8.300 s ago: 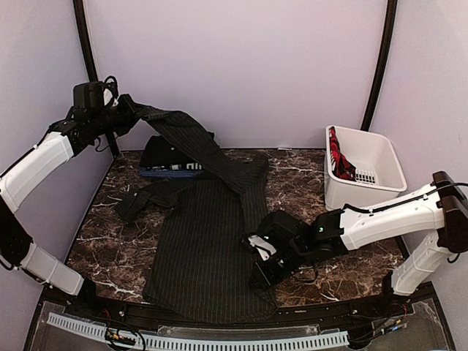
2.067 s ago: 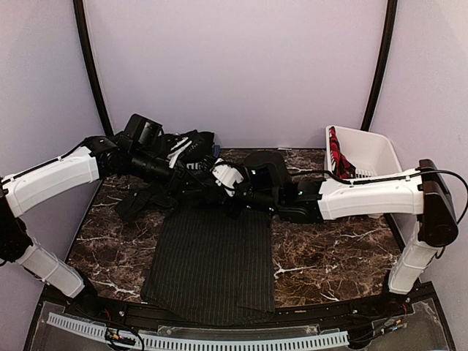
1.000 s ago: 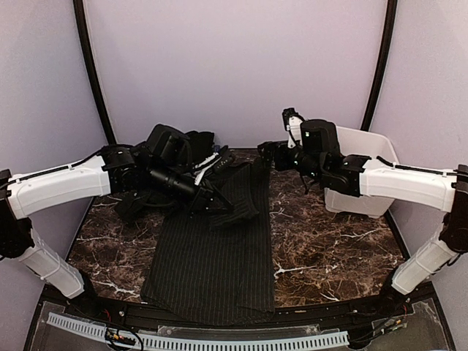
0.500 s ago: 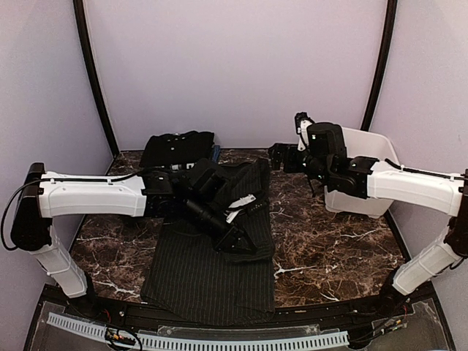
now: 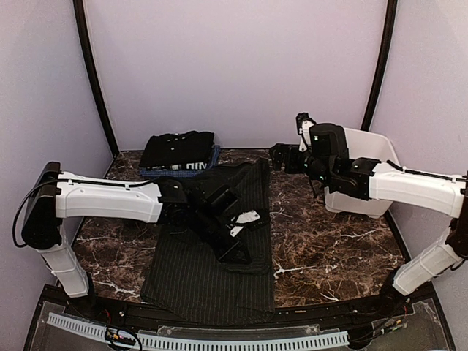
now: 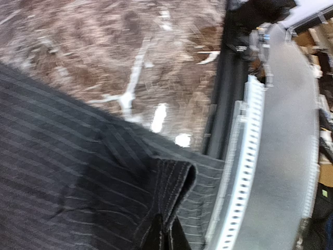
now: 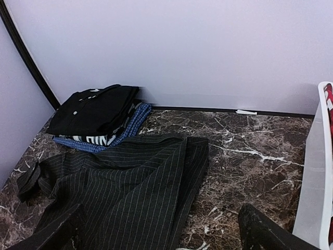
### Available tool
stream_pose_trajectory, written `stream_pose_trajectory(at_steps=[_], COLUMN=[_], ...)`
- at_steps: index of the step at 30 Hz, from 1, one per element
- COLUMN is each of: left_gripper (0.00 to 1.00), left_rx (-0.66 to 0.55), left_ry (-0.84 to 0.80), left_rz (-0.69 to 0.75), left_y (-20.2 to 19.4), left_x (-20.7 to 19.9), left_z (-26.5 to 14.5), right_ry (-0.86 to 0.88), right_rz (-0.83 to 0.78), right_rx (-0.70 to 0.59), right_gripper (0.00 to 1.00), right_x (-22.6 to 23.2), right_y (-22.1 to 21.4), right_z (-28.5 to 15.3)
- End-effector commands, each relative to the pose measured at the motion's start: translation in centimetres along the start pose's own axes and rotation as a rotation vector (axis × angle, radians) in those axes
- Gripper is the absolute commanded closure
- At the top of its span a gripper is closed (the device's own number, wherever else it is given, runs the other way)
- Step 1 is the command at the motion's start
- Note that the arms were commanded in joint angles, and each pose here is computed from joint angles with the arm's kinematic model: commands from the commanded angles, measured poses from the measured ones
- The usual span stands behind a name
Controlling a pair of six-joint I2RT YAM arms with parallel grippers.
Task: Fold and stack the long sleeve shirts
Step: Fold the sleeve at the center of the board.
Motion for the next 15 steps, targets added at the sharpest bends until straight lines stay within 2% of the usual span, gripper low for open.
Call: stream_pose_trajectory(at_steps=[1, 5, 9, 13, 14, 15], left_gripper=[1.0, 1.0, 1.0, 1.0, 1.0, 1.0], left_rx=[-0.108, -0.246, -0.422, -0.581, -0.64, -0.665], left_ry=[0.319, 0.449, 0.633, 0.87, 0.943, 0.981], left_rz=[0.021, -0.077, -0.147, -0.284, -0.321, -0.317], left_y=[2.0, 4.3, 6.4, 7.7, 8.4, 8.8], left_x=[3.4, 6.9, 9.7, 13.7, 14.9, 15.4], left_z=[-4.1, -8.9, -14.7, -22.1, -25.1, -26.7], right_ry=[0.026, 0.1, 0.225, 0.266, 0.273, 0.284], right_rz=[0.005, -0.021, 0.007, 0.041, 0.05, 0.057], right_rx=[-0.041, 0.017, 0.152, 0.18, 0.181, 0.179], right_gripper=[0.01, 0.01, 0.03, 0.04, 0.04, 0.04], right_x=[0.3, 1.6, 3.1, 3.5, 3.4, 3.5], right_y=[1.6, 1.1, -1.3, -1.8, -1.9, -1.8], right_z=[-0.3, 1.0, 3.5, 4.7, 4.9, 5.1])
Point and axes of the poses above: each gripper's point midway between its finger pads, its own z axis out along the fingers, its own x axis along the line the jaws close on, y = z × x, the point moved 3 cm from there along -z, back along the fingers, and after that the axes turned 8 degrees about -z, right-handed, at the moved point
